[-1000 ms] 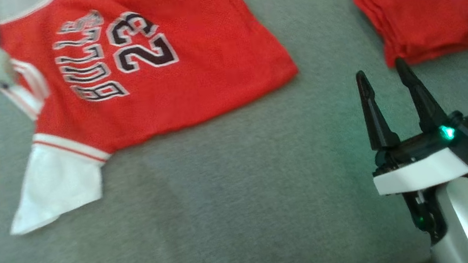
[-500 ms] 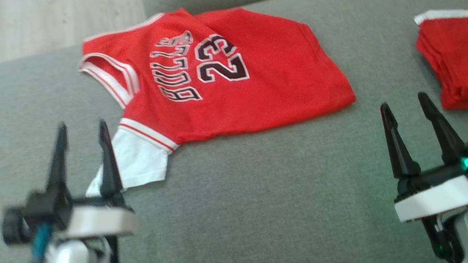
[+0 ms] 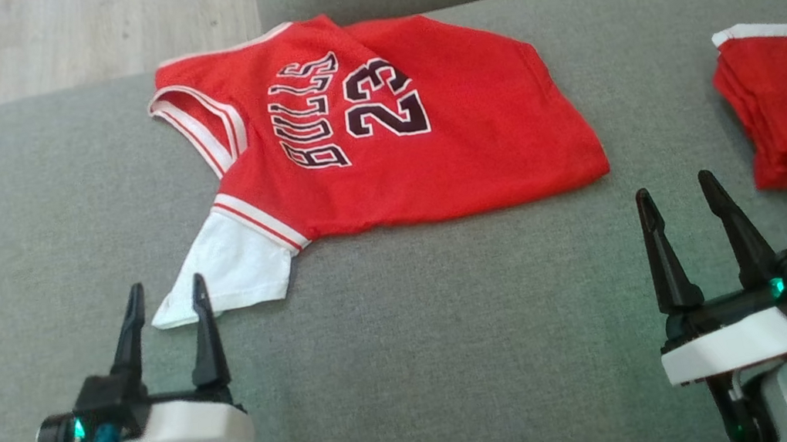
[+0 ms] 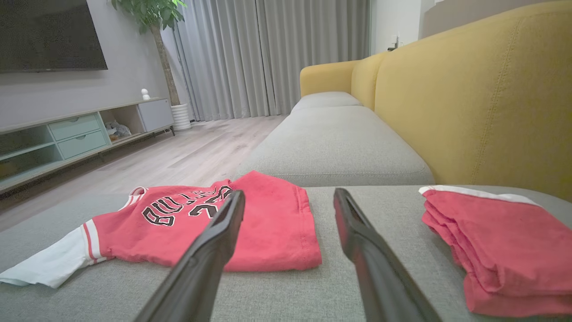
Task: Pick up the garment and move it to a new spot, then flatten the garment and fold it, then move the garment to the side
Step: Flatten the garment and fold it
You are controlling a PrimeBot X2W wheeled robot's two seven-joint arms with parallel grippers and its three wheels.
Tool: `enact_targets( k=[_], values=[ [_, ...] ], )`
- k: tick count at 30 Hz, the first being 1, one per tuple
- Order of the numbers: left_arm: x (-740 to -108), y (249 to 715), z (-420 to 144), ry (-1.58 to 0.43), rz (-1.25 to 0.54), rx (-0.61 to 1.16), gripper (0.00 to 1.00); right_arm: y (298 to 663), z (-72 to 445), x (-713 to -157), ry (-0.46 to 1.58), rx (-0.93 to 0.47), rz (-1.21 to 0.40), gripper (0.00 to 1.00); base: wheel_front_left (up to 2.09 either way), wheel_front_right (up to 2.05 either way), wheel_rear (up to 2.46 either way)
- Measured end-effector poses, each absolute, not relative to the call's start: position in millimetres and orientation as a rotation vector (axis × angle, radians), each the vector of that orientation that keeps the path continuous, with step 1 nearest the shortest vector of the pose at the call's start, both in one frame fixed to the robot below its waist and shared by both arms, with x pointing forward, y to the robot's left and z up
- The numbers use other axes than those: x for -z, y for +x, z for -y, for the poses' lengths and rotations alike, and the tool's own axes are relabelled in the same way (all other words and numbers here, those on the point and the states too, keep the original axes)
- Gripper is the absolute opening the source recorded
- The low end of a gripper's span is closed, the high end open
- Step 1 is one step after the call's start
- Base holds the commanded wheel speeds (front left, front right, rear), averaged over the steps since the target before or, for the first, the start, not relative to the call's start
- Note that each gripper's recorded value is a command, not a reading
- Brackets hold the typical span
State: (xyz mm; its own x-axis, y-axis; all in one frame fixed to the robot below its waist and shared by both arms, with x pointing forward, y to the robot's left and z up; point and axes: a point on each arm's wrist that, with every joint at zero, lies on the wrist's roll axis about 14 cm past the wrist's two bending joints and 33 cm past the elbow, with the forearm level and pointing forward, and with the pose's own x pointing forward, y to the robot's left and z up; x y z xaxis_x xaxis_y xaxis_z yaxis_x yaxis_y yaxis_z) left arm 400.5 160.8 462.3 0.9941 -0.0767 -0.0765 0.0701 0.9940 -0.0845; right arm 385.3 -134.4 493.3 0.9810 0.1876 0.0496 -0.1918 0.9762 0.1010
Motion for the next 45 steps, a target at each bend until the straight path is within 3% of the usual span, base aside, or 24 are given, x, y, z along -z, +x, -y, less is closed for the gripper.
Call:
enact_targets(
  k=[15, 22, 23, 24, 25, 33, 45],
  values=[
    [-358, 422, -185, 0.063, -0.494, 0.053, 1.0, 393, 150, -470, 0.103, -0.142, -0.022, 1.0, 0.0, 0.0, 0.0],
    [-354, 430, -183, 0.075, -0.512, 0.062, 1.0, 392, 154, -468, 0.102, -0.129, -0.029, 1.0, 0.0, 0.0, 0.0],
    [-353, 430, -183, 0.077, -0.518, 0.062, 0.82, 392, 154, -468, 0.102, -0.128, -0.029, 1.0, 0.0, 0.0, 0.0],
    [-351, 429, -182, 0.078, -0.53, 0.065, 0.1, 392, 155, -469, 0.101, -0.128, -0.027, 1.0, 0.0, 0.0, 0.0],
    [-351, 429, -181, 0.077, -0.533, 0.071, 0.0, 392, 155, -470, 0.101, -0.128, -0.025, 1.0, 0.0, 0.0, 0.0],
    [-367, 429, -181, 0.059, -0.461, 0.062, 0.0, 390, 152, -478, 0.101, -0.137, -0.002, 1.0, 0.0, 0.0, 0.0],
    [-473, 449, -181, -0.024, -0.063, 0.013, 0.0, 387, 143, -442, 0.076, -0.166, -0.131, 1.0, 0.0, 0.0, 0.0]
  ],
)
